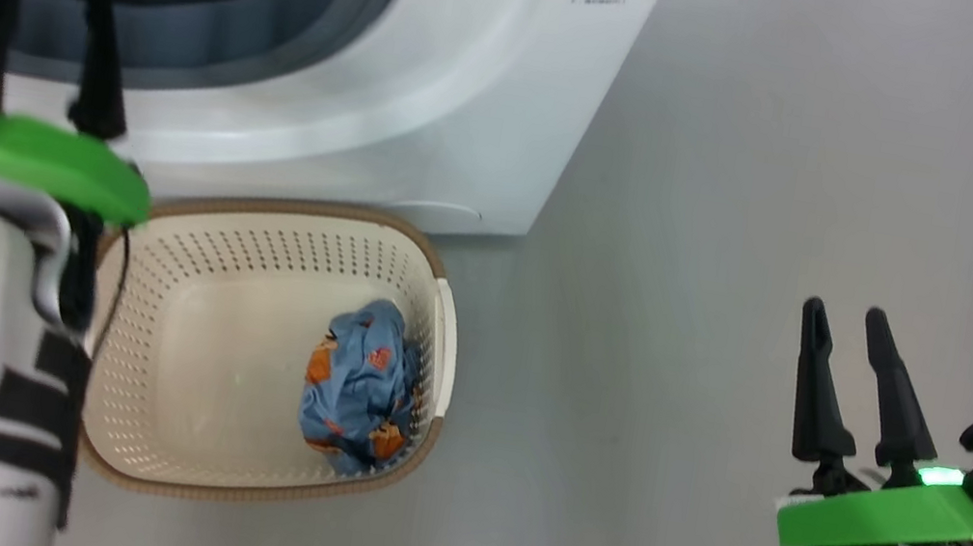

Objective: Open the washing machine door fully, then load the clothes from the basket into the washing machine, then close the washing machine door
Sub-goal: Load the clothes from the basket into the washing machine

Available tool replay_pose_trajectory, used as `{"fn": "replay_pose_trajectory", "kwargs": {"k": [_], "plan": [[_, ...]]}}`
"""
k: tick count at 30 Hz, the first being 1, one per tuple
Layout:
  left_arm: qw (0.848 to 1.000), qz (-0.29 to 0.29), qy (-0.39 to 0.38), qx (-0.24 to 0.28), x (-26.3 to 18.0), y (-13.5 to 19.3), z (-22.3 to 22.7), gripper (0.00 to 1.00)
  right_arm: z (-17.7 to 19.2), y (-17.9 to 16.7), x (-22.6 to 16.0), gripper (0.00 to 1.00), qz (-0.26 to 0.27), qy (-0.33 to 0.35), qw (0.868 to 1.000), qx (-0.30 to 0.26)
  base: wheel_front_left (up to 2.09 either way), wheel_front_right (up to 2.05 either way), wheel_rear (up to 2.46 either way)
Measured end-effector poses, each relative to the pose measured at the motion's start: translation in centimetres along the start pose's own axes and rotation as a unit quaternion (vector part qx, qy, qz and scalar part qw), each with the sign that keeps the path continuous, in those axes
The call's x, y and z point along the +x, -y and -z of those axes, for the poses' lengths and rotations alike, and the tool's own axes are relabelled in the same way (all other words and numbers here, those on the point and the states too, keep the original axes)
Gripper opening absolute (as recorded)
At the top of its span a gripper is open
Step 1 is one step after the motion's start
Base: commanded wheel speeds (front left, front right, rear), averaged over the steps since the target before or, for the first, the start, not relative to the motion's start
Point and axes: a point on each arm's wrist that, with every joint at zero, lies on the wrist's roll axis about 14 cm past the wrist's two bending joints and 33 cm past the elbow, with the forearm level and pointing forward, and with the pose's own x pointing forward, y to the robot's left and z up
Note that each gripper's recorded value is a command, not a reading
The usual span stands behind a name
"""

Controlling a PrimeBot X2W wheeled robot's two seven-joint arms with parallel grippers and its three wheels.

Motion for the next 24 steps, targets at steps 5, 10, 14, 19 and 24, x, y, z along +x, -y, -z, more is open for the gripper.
{"fn": "replay_pose_trajectory", "kwargs": {"k": [5,10,14,19,24], "plan": [[1.000,-0.005,-0.016,0.005,-3.9,0.2,0.8,1.00,-0.2,-0.2,-1.9,1.00,-0.004,-0.004,1.000,-0.001,0.00,0.00,0.00],[1.000,-0.013,-0.015,0.016,-7.4,-0.1,0.3,1.00,-0.5,-0.4,-3.6,1.00,-0.014,-0.007,1.000,-0.009,0.00,0.00,0.00],[0.999,-0.024,-0.009,0.020,-9.9,-0.6,-0.4,1.00,-0.7,-1.2,-4.4,1.00,-0.028,-0.005,1.000,-0.009,0.00,0.00,0.00],[0.999,-0.040,0.008,0.032,-12.7,-1.8,-1.8,1.00,-1.3,-1.9,-5.1,1.00,-0.042,0.001,0.999,-0.009,0.00,0.00,0.00],[0.998,-0.051,0.011,0.039,-15.8,-2.6,-1.9,1.00,-1.8,-2.4,-5.8,1.00,-0.052,0.008,0.999,-0.009,0.00,0.00,0.00]]}}
